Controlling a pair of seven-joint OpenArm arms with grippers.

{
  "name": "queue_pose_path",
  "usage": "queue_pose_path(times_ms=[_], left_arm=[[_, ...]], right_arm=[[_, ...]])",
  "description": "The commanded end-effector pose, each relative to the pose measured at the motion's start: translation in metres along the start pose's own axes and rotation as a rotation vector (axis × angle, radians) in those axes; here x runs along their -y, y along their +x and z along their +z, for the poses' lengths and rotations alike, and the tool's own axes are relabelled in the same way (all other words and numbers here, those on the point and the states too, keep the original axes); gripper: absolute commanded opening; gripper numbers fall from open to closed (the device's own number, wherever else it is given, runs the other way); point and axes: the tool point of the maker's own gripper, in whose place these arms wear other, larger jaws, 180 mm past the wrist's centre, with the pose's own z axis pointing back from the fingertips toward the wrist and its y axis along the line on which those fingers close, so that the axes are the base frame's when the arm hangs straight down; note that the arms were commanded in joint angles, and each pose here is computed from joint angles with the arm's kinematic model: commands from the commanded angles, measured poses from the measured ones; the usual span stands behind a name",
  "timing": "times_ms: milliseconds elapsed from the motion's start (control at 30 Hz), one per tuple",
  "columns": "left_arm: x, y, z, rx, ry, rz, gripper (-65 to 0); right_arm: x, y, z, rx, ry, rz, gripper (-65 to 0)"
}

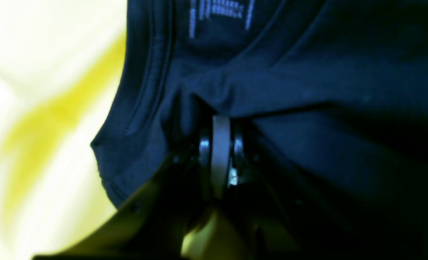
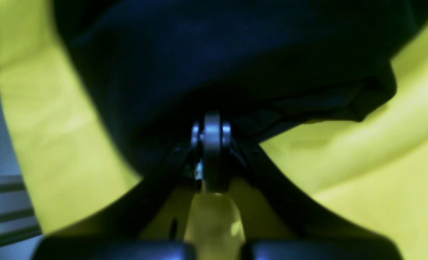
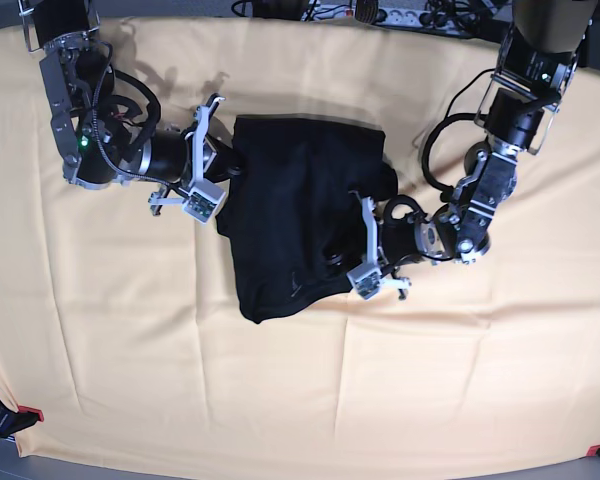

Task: Fold the T-shirt properly
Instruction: 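Grasp the bundle edges with both grippers and square it up, then release the bundle and pat its edges flat with both grippers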

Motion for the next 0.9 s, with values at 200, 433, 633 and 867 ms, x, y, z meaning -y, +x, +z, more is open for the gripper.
queue_pose_path(times_ms=[200, 433, 633, 867], left_arm=[[-0.031, 0.021, -0.007, -0.112, 0.057, -0.118, -65.0], [-0.071, 0.035, 0.039, -0.285, 0.098, -0.01, -65.0], [-0.078, 0.111, 0.093, -0.073, 0.079, 0.004, -65.0], [-0.026, 0.145, 0.116, 0.151, -0.213, 0.165, -65.0]], right_arm=[[-0.005, 0.0, 0.016, 0.059, -0.043, -0.03, -65.0], [0.025, 0.019, 0.046, 0.125, -0.198, -0.039, -65.0], [0.018, 0.049, 0.07, 0.256, -0.167, 0.004, -65.0], [-0.008, 0.057, 0.055, 0.302, -0.062, -0.024, -65.0]])
